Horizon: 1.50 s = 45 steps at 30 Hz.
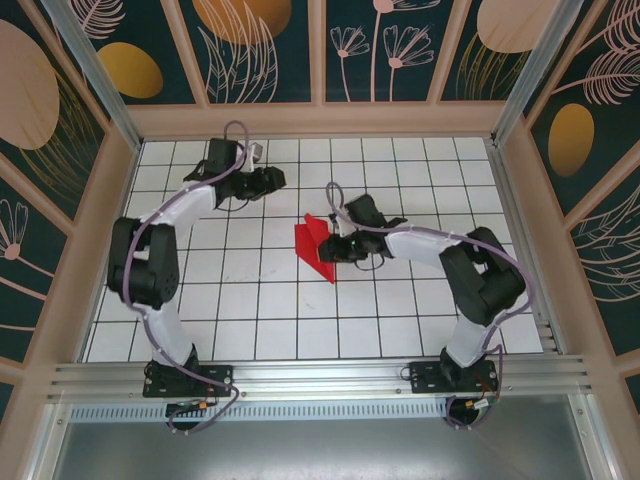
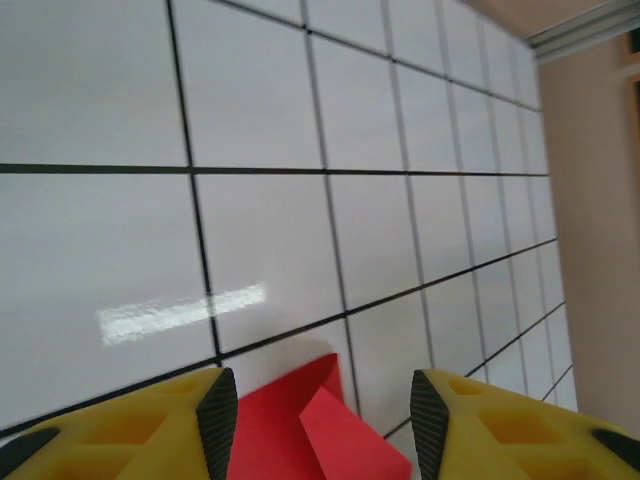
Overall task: Fold a paper plane with a square sheet of paper (fold left side to right side)
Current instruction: Fourth fold the wing at the center of the table, then turn over the paper at the center of the table.
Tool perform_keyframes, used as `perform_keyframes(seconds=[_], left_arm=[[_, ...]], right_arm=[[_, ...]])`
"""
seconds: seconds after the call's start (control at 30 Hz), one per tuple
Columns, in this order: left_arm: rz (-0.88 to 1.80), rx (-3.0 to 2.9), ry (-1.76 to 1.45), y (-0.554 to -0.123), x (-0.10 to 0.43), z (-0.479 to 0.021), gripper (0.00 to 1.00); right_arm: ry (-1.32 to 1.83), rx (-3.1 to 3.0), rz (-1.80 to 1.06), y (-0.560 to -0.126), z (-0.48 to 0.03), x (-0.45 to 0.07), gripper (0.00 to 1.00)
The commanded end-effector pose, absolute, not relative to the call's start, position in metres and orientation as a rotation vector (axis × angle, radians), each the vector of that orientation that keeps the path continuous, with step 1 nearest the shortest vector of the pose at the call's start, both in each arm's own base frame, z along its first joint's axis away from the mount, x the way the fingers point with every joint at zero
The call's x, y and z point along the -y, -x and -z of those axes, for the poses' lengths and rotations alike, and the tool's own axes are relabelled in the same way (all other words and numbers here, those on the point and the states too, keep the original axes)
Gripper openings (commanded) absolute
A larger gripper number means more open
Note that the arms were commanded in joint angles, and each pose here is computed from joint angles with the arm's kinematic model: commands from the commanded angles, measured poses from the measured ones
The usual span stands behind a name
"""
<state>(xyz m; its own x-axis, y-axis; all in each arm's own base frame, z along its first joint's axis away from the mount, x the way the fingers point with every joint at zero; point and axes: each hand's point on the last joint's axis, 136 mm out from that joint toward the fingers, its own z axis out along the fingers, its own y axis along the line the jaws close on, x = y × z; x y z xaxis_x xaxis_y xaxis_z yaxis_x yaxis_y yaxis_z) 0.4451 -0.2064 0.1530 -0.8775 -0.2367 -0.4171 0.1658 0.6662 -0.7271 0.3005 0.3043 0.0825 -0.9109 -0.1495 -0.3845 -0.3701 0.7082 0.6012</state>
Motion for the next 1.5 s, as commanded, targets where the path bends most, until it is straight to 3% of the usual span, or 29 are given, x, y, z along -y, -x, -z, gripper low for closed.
perform_keyframes(seconds=[0.0, 0.23, 0.47, 0.8, 0.9, 1.0, 1.2, 1.47], left_arm=[[1.215, -2.441, 0.084, -0.414, 0.219, -0.123, 0.52], [1.296, -2.525, 0.077, -0.378, 0.257, -0.079, 0.51], [1.335, -2.561, 0.067, -0.38, 0.277, -0.059, 0.51], [1.384, -2.585, 0.032, -0.389, 0.297, -0.047, 0.47], [1.396, -2.582, 0.022, -0.393, 0.301, -0.046, 0.4], [1.416, -2.568, 0.006, -0.396, 0.304, -0.049, 0.26], [1.422, -2.456, -0.063, -0.404, 0.307, -0.095, 0.06], [1.45, -2.176, -0.176, -0.406, 0.306, -0.227, 0.08]], right_arm=[[0.351, -2.439, -0.932, -0.338, -0.132, -0.287, 0.4], [0.226, -2.328, -0.803, -0.361, -0.159, -0.249, 0.45], [0.089, -2.193, -0.792, -0.351, -0.179, -0.215, 0.65], [-0.02, -1.994, -0.898, -0.332, -0.212, -0.183, 0.84], [-0.049, -1.921, -0.956, -0.324, -0.223, -0.176, 0.96], [-0.075, -1.884, -1.018, -0.318, -0.226, -0.173, 0.99], [-0.078, -1.875, -1.175, -0.308, -0.221, -0.175, 0.99], [0.126, -1.816, -1.39, -0.295, -0.235, -0.192, 0.99]])
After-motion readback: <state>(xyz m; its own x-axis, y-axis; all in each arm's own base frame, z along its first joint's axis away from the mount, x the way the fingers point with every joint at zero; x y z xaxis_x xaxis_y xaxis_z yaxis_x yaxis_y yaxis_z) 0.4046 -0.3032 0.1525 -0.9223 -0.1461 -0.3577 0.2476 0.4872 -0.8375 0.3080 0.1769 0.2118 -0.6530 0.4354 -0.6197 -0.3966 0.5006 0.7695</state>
